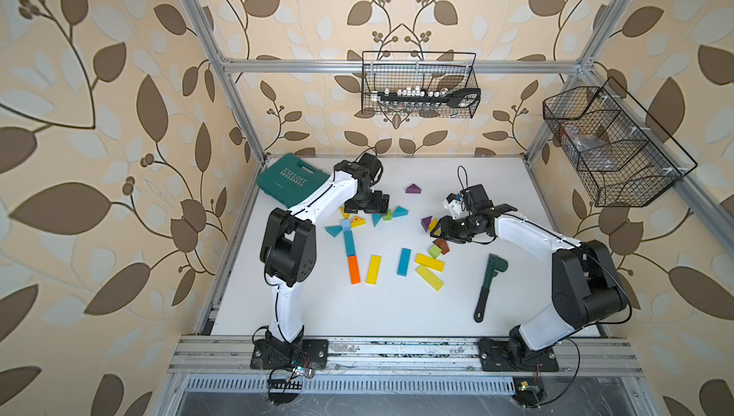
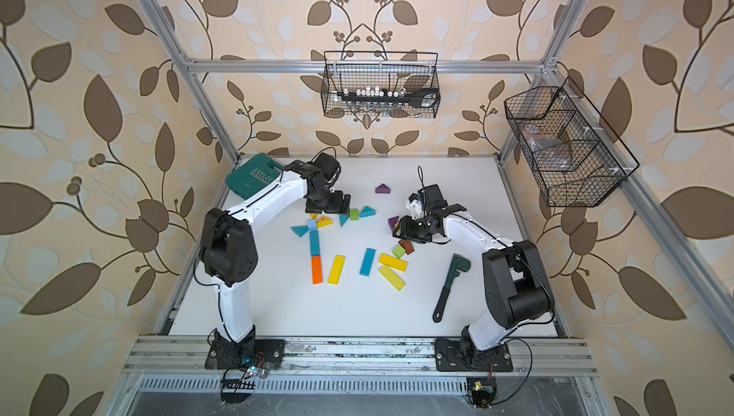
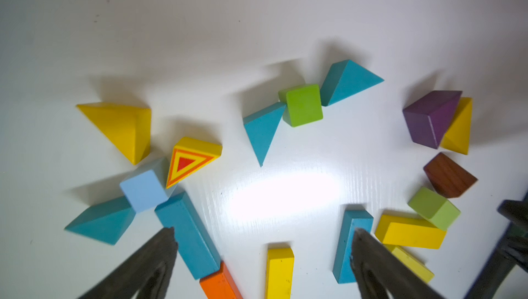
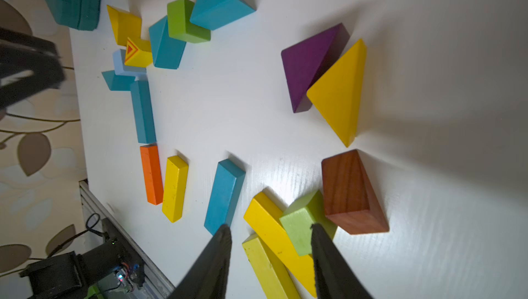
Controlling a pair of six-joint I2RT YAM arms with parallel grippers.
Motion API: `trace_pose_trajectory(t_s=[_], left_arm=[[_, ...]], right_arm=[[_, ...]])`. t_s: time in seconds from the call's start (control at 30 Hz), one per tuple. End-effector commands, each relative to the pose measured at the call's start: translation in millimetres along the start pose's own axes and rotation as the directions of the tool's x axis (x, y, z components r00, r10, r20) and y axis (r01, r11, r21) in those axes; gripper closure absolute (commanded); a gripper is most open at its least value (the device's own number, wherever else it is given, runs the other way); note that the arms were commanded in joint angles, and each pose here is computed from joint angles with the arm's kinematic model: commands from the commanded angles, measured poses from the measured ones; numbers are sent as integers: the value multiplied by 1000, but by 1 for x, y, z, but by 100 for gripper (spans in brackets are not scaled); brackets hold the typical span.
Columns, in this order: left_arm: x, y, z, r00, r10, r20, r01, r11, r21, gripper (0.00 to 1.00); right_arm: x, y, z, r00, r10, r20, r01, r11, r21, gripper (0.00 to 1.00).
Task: Assemble a small pinwheel with building blocks
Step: Assemble the building block at the center of the board, then pick up the building block from the center of the board.
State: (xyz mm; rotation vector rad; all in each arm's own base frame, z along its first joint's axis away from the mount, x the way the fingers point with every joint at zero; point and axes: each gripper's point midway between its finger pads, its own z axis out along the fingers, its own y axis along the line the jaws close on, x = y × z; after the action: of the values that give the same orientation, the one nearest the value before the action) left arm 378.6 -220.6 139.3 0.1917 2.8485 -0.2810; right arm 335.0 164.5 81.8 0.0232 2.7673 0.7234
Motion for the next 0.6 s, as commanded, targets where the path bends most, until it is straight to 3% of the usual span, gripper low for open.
trace_pose_trajectory(t_s=[0.0,0.23,0.57], left_arm=[[4,22,-43,989,-105,99,108,994,-23,1],[36,76,-76,965,-231,128,243,966,-87,1],[53,102,-80,963,-244,117,260,955,-142,1]], right_arm=[[-5,-26,2,1000,-19,-13,21,987,162,54],[-26,-23,17,995,-89,-52,96,981,166,56],[-42,-33,42,983,-144,-111,170,945,279,54]])
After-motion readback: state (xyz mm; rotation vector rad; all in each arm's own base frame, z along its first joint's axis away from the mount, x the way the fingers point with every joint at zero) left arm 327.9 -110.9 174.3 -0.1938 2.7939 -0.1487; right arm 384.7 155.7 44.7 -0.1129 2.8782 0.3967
